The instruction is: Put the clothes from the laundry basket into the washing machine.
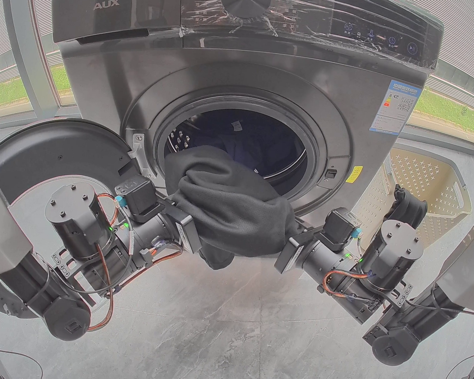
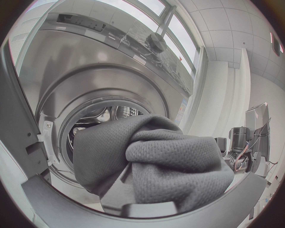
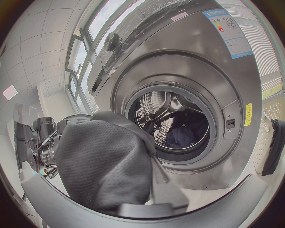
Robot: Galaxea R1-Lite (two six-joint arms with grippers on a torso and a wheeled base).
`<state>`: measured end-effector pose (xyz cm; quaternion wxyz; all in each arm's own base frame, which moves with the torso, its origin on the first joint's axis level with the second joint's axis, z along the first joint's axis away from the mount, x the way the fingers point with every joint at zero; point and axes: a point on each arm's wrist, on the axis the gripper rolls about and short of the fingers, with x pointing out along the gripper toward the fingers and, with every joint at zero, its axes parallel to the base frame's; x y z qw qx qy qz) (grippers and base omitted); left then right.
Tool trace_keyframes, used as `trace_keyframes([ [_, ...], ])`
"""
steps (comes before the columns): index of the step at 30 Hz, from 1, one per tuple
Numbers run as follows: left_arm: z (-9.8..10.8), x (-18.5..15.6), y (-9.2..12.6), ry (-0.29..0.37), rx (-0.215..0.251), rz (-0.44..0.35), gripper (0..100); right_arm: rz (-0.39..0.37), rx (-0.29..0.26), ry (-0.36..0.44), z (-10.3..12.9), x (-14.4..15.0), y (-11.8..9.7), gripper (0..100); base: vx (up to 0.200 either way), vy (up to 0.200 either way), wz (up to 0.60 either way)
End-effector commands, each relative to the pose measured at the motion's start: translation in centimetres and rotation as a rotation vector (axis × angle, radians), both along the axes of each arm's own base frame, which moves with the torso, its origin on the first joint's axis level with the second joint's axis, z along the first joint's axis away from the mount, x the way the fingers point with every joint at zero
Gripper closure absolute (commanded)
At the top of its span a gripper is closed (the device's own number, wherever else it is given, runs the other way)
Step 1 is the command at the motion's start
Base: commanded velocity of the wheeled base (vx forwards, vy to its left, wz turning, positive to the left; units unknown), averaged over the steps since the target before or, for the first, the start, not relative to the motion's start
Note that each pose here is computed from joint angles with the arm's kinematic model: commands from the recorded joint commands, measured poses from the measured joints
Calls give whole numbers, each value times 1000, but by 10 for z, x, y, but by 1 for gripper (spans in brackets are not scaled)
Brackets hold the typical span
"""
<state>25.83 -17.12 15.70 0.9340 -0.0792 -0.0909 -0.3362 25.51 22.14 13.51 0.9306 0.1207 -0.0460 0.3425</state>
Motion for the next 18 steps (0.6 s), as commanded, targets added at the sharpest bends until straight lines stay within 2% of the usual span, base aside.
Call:
trace_keyframes([
  [1,9,-7,4,-22,-15,3,100,7,8,-11,6,-4,0,0,0,0,0],
  [6,10,-14,9,-16,-13,1,100,24,-20,4,7,-22,-14,0,0,0,0],
  [8,11,-23,16,-7,-17,2,100,96,-30,11,7,-43,-14,0,0,0,0],
  [11,11,-32,22,25,-39,-4,100,127,-45,27,6,-62,-24,0,0,0,0],
  [14,11,-36,25,40,-51,-8,100,118,-93,72,-5,-73,-39,0,0,0,0],
  [15,11,-38,25,42,-51,-12,100,108,-123,100,-12,-77,-46,0,0,0,0],
  [18,8,-35,25,46,-40,-5,100,45,-181,164,-28,-76,-65,0,0,0,0],
])
